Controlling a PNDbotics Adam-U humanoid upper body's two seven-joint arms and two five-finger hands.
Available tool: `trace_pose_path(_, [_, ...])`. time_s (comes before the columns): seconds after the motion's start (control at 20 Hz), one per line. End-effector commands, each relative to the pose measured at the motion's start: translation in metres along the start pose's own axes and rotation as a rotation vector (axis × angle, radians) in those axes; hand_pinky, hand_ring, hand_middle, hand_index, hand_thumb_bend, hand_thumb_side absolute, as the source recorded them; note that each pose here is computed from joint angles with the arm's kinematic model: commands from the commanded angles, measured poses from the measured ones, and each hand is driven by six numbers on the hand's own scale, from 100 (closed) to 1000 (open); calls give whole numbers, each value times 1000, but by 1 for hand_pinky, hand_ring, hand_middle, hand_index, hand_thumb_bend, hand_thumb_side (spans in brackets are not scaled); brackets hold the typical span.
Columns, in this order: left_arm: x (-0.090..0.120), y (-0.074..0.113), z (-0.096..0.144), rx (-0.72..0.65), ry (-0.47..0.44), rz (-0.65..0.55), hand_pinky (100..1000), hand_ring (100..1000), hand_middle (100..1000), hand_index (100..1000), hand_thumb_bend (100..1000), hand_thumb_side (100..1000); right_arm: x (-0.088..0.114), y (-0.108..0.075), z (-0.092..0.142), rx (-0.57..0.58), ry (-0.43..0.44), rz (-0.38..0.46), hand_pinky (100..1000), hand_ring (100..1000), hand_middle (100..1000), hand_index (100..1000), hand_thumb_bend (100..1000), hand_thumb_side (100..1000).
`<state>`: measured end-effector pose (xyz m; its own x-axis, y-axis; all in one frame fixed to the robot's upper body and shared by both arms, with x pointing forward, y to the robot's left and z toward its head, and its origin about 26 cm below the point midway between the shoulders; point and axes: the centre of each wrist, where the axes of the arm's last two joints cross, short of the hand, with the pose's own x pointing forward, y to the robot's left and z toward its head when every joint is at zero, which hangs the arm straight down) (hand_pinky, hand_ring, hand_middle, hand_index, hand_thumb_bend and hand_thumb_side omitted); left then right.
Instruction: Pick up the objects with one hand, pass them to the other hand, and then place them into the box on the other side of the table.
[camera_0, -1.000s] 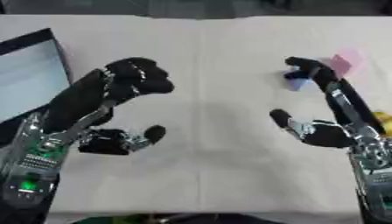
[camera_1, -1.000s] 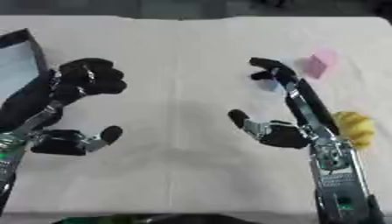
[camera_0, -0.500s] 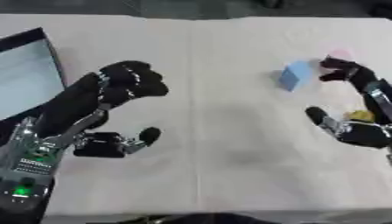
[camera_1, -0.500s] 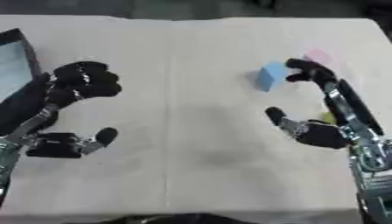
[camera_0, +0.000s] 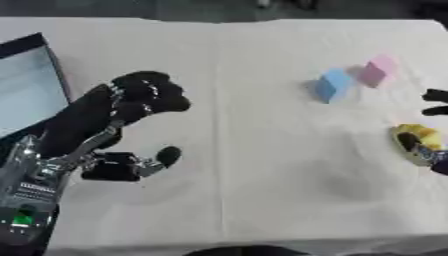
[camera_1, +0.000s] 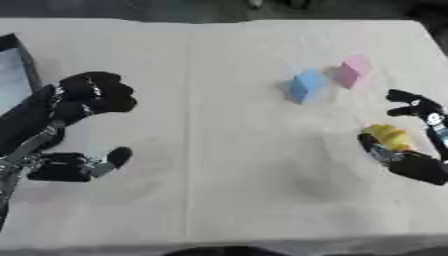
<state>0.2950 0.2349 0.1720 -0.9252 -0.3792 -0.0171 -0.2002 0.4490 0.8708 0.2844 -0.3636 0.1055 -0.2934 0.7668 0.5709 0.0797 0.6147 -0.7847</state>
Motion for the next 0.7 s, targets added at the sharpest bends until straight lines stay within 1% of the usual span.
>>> trace_pose_path(0.05, [0, 8, 0, 3, -9, -28, 882, 794, 714, 878, 262, 100, -10, -14, 4, -31, 51, 71, 934, 790, 851, 926, 445, 490])
trace_pose_path(0.3, [0, 8, 0, 4, -8, -27, 882, 794, 714, 878, 261, 100, -26, -14, 8, -32, 124, 107, 931, 796, 853, 926, 444, 486])
trace_pose_path(0.35, [0, 8, 0, 4, -8, -27, 881, 794, 714, 879, 262, 100, -29, -15, 8, -31, 135, 114, 930, 799, 854, 927, 371, 438])
trace_pose_path(0.4, [0, 8, 0, 4, -9, -27, 881, 794, 714, 879, 263, 100, -33, -16, 8, -31, 149, 122, 930, 799, 854, 927, 444, 484])
trace_pose_path(0.7, [0, 8, 1, 7, -8, -25, 881, 794, 714, 878, 260, 100, -55, -16, 9, -37, 235, 155, 926, 802, 854, 927, 443, 480])
